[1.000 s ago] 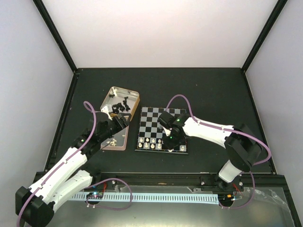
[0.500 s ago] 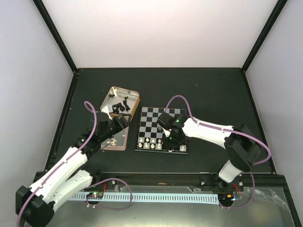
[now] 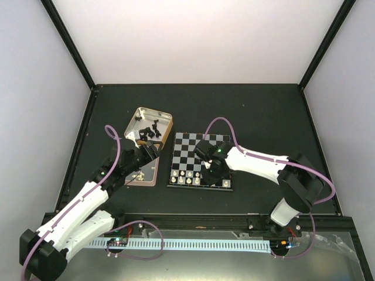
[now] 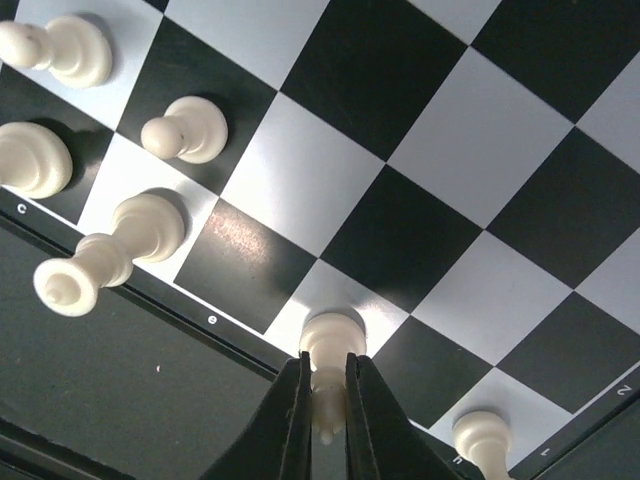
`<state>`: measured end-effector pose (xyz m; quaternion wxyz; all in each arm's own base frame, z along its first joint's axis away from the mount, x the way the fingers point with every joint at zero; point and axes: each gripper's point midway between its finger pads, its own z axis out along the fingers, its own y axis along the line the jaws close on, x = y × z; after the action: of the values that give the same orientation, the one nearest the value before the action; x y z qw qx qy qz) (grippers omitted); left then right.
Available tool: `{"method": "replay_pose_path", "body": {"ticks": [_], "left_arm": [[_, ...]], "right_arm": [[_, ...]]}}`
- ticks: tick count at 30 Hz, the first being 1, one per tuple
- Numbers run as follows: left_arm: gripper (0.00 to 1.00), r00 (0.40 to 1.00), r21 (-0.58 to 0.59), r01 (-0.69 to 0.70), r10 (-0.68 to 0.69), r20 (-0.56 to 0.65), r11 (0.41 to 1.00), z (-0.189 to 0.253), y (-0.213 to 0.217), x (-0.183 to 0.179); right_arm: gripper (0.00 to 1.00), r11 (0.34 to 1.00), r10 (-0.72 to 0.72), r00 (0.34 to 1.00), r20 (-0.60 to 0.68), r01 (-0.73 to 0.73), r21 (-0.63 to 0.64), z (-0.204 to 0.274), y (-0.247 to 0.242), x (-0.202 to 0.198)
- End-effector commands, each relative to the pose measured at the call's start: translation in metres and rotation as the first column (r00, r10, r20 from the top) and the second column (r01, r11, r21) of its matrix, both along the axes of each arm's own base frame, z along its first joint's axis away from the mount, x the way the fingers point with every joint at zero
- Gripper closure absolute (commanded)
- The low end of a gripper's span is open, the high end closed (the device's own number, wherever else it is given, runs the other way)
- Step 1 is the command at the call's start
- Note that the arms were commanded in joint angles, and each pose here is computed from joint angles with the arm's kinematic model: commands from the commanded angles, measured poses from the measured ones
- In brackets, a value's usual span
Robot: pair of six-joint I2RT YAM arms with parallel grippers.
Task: Set up the chess pieces on the board
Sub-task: Adjust the chess piece on the chessboard.
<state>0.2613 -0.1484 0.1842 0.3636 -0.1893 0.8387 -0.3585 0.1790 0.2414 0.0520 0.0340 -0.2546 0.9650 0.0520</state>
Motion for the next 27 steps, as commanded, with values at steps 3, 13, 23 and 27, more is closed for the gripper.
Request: {"method": "replay_pose_path", "body": {"ticks": [3, 13, 23, 27], "left_arm": [[0.28, 0.999, 0.007, -0.012, 0.011, 0.031, 1.000, 0.015, 0.002, 0.006], [0.28, 1.000, 0.022, -0.020, 0.020, 0.019, 1.000, 0.011, 0.005, 0.005], [0.27, 0.999, 0.058, -0.036, 0.036, 0.003, 0.998, 0.003, 0.010, 0.005], [0.28, 0.999, 0.070, -0.042, 0.042, -0.004, 0.997, 0.000, 0.012, 0.005]], "right_arm": [[0.96, 1.000, -0.016, 0.999, 0.052, 0.016, 0.006, 0.001, 0.003, 0.009], [0.80, 1.000, -0.009, 0.999, 0.038, 0.009, 0.002, 0.000, 0.002, 0.006], [0.77, 1.000, -0.012, 0.998, 0.058, 0.011, 0.012, 0.001, 0.004, 0.010], [0.83, 1.000, -0.003, 0.999, 0.052, 0.002, 0.014, -0.003, 0.005, 0.009]]}}
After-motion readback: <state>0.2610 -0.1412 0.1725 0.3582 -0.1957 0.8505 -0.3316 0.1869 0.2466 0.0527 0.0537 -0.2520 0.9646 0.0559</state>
